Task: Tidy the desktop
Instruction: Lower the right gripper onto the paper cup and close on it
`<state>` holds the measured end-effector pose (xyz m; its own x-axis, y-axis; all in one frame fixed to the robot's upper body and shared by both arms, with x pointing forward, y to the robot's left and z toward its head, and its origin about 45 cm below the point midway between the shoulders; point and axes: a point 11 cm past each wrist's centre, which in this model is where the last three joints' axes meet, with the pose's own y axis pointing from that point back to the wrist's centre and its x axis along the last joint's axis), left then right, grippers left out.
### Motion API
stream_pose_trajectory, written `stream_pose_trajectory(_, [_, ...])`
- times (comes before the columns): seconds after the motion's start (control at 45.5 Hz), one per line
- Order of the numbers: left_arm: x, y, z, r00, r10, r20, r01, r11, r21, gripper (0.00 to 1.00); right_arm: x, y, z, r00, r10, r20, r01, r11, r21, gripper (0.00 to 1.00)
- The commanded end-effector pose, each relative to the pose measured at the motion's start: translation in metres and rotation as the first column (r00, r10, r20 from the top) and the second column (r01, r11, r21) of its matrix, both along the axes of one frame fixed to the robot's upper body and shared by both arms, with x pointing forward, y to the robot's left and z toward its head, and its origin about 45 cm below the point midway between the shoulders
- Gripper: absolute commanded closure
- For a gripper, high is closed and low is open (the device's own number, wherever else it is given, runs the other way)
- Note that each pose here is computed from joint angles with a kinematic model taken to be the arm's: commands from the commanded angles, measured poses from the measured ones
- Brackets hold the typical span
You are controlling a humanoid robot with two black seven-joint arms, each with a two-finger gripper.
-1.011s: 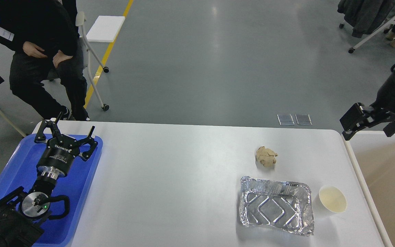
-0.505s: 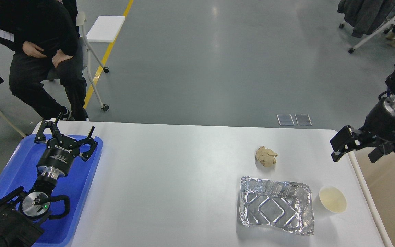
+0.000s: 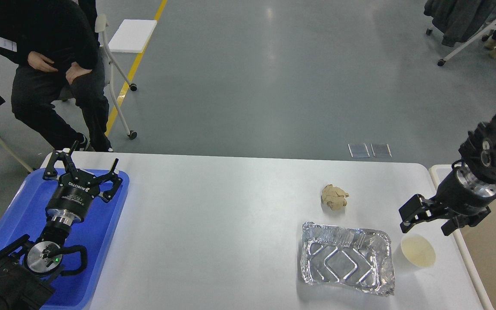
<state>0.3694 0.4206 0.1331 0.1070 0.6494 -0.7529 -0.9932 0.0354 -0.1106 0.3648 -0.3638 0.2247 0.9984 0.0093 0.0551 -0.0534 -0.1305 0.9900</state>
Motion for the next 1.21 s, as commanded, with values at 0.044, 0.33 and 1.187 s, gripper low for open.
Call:
stream_pose_trajectory(0.044, [0.000, 0.000, 0.000, 1.000, 0.000, 0.000, 0.000, 1.000, 0.000, 0.01, -0.004, -0.015, -0.029, 0.998, -0.020, 0.056, 0.020, 1.000, -0.005, 0.01])
stream_pose_trajectory(0.33, [0.000, 0.000, 0.000, 1.000, 0.000, 0.000, 0.000, 1.000, 0.000, 0.01, -0.012, -0.030, -0.054, 0.992, 0.063, 0.111, -0.053, 0.994, -0.092, 0.01])
stream_pose_trajectory(1.187, [0.000, 0.000, 0.000, 1.000, 0.000, 0.000, 0.000, 1.000, 0.000, 0.01, -0.022, -0.048, -0.074, 0.979, 0.035, 0.201, -0.018, 0.996, -0.086, 0.00])
